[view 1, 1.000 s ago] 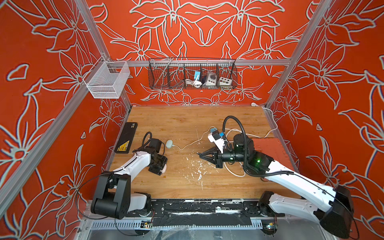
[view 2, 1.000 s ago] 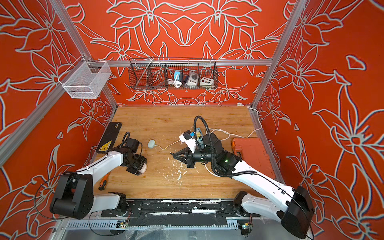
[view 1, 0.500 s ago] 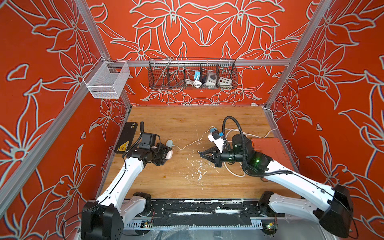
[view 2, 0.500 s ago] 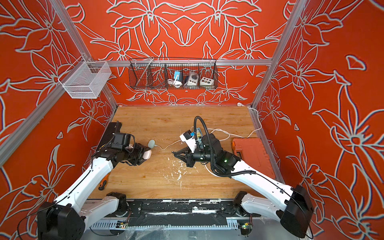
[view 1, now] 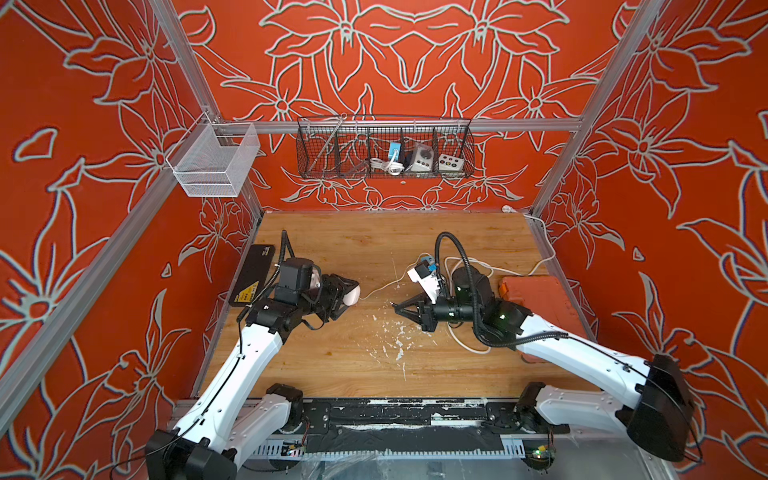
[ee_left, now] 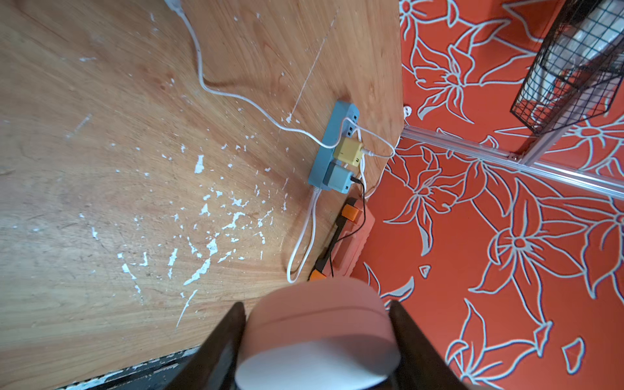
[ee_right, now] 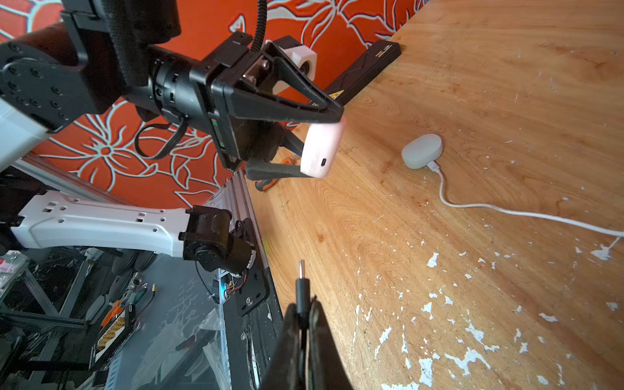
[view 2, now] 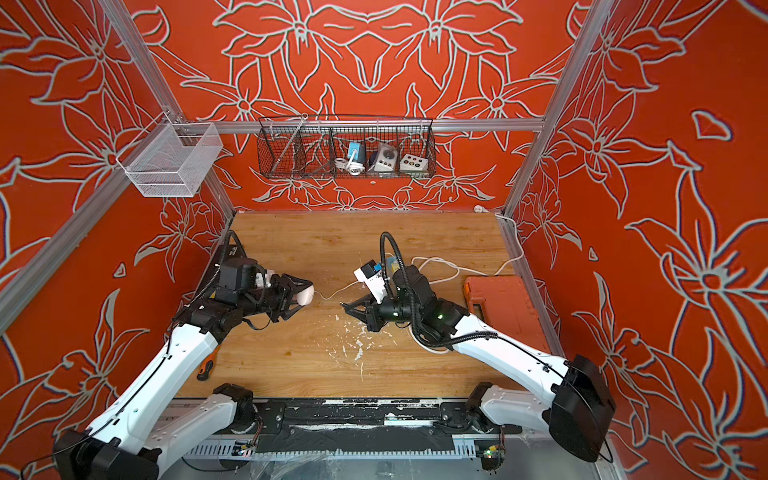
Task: Charge the bluetooth headset
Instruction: Pick up the bluetooth headset from the center of the board, then insert the charging cable into the bluetooth headset.
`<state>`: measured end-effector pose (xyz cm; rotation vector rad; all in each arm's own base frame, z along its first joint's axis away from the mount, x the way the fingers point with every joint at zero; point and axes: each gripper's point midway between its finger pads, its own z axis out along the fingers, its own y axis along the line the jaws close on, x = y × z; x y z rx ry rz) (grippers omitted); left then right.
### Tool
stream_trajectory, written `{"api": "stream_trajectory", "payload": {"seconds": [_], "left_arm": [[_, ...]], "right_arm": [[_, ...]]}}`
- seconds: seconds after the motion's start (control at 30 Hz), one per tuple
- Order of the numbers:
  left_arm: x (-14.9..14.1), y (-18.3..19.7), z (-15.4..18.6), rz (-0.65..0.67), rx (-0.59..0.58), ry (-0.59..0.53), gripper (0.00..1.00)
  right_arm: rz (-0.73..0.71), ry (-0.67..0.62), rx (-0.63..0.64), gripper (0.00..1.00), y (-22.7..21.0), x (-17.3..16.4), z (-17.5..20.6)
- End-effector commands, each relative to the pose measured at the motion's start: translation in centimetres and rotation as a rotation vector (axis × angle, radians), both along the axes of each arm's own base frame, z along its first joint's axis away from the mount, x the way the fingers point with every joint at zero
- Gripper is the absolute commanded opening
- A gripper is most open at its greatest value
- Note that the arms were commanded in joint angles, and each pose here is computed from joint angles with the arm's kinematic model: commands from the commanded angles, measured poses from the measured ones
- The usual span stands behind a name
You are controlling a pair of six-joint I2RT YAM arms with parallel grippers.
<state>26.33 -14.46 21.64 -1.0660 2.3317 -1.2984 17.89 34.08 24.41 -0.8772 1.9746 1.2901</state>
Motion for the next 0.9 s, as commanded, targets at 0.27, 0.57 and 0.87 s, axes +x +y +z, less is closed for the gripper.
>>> {"api": "stream_trajectory", "payload": {"seconds": [0.27, 0.57, 0.87], "left_arm": [[-0.2, -1.2, 3.0, 0.003, 0.035, -0.105, 0.5], [-0.3, -1.1, 3.1, 0.019, 0.072, -0.126, 0.5], [-0.4, -1.4, 3.3, 0.01, 0.086, -0.139, 0.5]], "right_arm": [[-0.069, -0.01, 0.051, 0.02, 1.9, 1.8, 1.6], [-0.094, -0.005, 0.077, 0.02, 3.3, 2.1, 1.6], [-0.129, -0.016, 0.078, 0.01, 4.5, 2.6, 1.4]]}}
